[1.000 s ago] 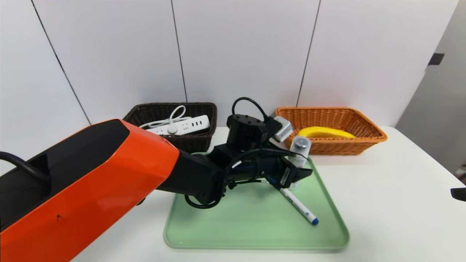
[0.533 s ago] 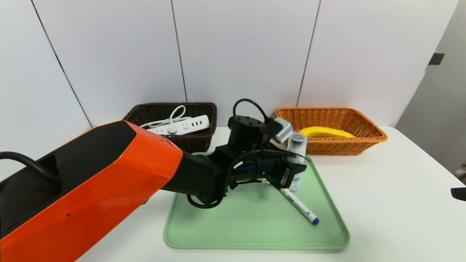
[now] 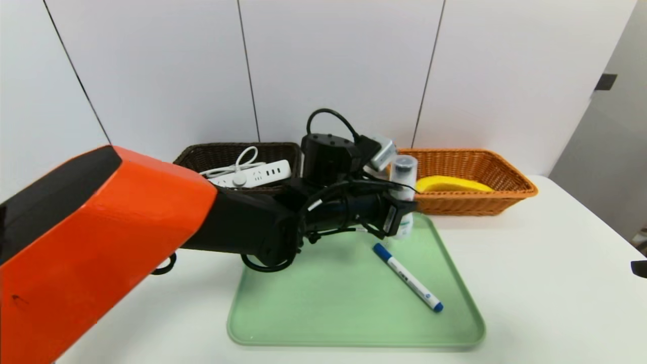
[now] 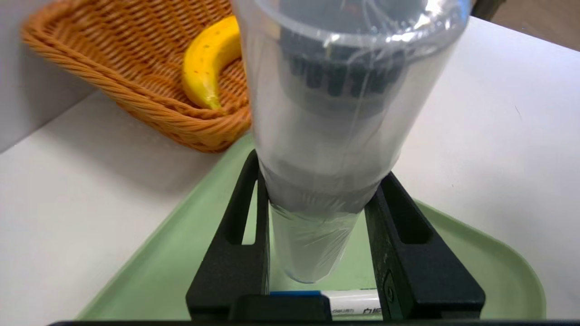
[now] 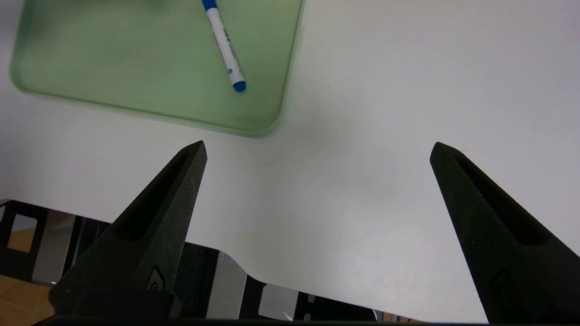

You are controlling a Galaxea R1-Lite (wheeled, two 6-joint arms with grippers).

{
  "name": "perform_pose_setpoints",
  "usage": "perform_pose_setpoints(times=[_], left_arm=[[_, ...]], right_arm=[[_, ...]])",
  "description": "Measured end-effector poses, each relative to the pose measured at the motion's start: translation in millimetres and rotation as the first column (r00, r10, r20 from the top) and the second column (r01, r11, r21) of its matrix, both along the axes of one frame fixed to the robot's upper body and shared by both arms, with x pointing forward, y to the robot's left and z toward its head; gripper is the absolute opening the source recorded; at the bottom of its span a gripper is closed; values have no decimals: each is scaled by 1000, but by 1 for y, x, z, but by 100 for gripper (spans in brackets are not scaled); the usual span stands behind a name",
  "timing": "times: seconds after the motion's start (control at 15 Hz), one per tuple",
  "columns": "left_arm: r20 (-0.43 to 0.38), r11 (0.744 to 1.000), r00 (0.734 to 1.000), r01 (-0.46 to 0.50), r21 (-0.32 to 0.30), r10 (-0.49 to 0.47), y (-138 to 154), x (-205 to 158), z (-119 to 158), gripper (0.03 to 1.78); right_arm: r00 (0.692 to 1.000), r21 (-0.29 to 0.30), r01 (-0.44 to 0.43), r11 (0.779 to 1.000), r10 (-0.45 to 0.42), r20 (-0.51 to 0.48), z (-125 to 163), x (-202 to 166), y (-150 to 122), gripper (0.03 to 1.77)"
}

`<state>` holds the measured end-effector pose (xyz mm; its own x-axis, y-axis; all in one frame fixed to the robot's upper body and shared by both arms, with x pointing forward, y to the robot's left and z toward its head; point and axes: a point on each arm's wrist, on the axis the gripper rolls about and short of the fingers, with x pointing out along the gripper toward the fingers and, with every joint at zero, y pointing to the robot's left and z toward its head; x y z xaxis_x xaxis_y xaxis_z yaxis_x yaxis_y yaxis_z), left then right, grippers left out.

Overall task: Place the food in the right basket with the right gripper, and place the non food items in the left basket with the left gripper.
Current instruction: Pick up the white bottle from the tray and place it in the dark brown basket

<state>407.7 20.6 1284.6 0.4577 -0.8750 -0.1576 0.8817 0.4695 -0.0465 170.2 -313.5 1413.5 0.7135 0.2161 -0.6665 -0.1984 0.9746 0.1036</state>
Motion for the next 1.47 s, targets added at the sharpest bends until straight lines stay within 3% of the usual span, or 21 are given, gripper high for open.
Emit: perform_pose_setpoints(times=[0.33,0.73,1.07,1.33,1.47], left_arm=[[-18,989,989,-149,-3,149,50,11,54,62],[6,911,911,-413,-17,413,136,39,109,62],[-20,839,838,-544,16,545,193,56,104,62],[-73,825,822,-559,81,564,200,62,75,62],[-75,828,825,-555,81,561,199,64,63,62]], right_arm=[[1000,7,-13,1000,13,14,1,-4,0,170],[999,10,-26,1000,26,27,4,-5,0,170],[999,6,-33,999,33,27,3,-6,0,170],[999,1,-28,1000,28,24,3,-6,0,170],[999,0,-25,1000,25,24,2,-8,-1,170]])
